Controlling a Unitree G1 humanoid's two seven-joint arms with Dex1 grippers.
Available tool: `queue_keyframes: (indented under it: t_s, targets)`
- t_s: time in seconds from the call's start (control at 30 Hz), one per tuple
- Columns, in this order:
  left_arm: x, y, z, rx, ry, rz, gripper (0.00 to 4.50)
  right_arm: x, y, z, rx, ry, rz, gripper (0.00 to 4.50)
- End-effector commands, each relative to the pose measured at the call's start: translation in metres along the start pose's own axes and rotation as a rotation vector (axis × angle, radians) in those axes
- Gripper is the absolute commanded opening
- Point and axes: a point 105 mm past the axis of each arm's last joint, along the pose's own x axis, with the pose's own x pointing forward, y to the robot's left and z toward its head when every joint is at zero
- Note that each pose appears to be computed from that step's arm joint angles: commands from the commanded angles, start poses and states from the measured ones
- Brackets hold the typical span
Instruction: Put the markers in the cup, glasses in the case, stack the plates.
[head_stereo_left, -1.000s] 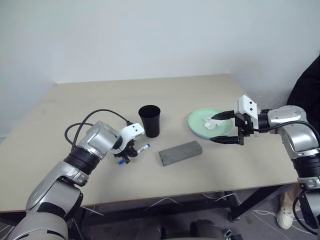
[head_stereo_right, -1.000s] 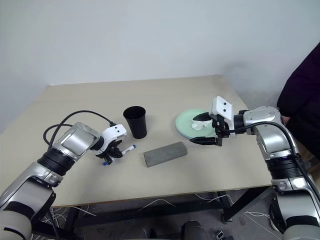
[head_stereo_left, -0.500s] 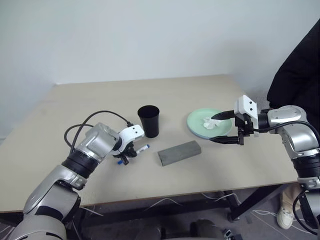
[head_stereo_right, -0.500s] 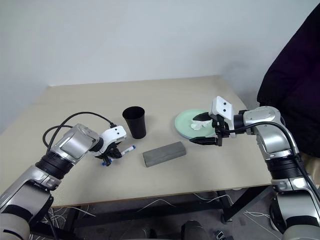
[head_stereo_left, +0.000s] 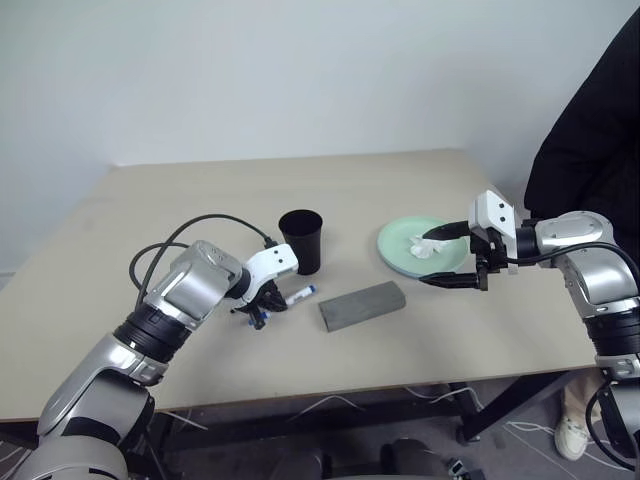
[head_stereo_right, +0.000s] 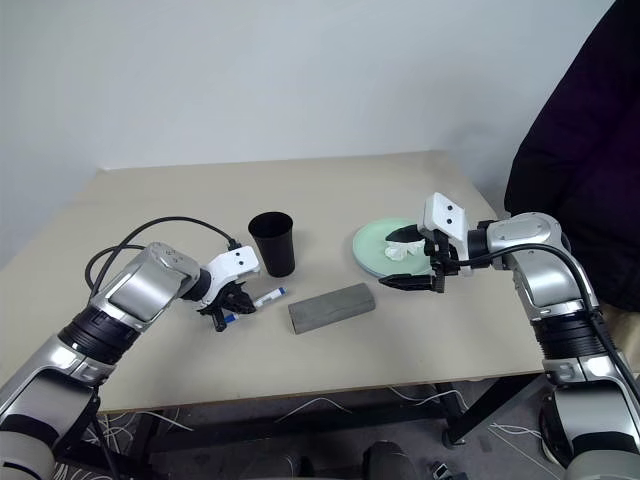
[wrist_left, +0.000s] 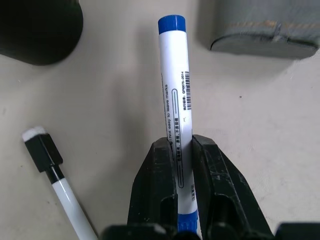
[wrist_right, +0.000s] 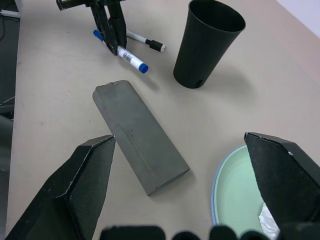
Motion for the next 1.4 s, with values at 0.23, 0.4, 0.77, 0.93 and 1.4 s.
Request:
queue_keyframes:
  t_s: [0.23, 0.4, 0.77, 0.93, 1.4]
  targets:
    - [-0.048, -0.007, 0.077, 0.056, -0.422, -0.062, 0.07, -0.010, -0.002, 0.013, -0.046, -0.018, -0.016, 4.50]
    - [-0.087, -0.010, 0.117, 0.042, -0.704, -0.097, 0.07, -0.010, -0.001, 0.012, -0.044, -0.014, -0.017, 4.50]
    - [-0.108, 0.068, 0.137, -0.094, -1.027, 0.279, 0.07, -0.010, -0.003, 0.015, -0.048, -0.015, -0.021, 4.50]
    - [-0.085, 0.089, 0.127, -0.139, -1.043, 0.388, 0.07, -0.014, -0.012, 0.026, -0.033, -0.058, -0.046, 4.50]
    - [-0.046, 0.091, 0.113, -0.179, -1.053, 0.405, 0.07, -0.035, -0.029, 0.065, 0.059, -0.273, -0.117, 4.50]
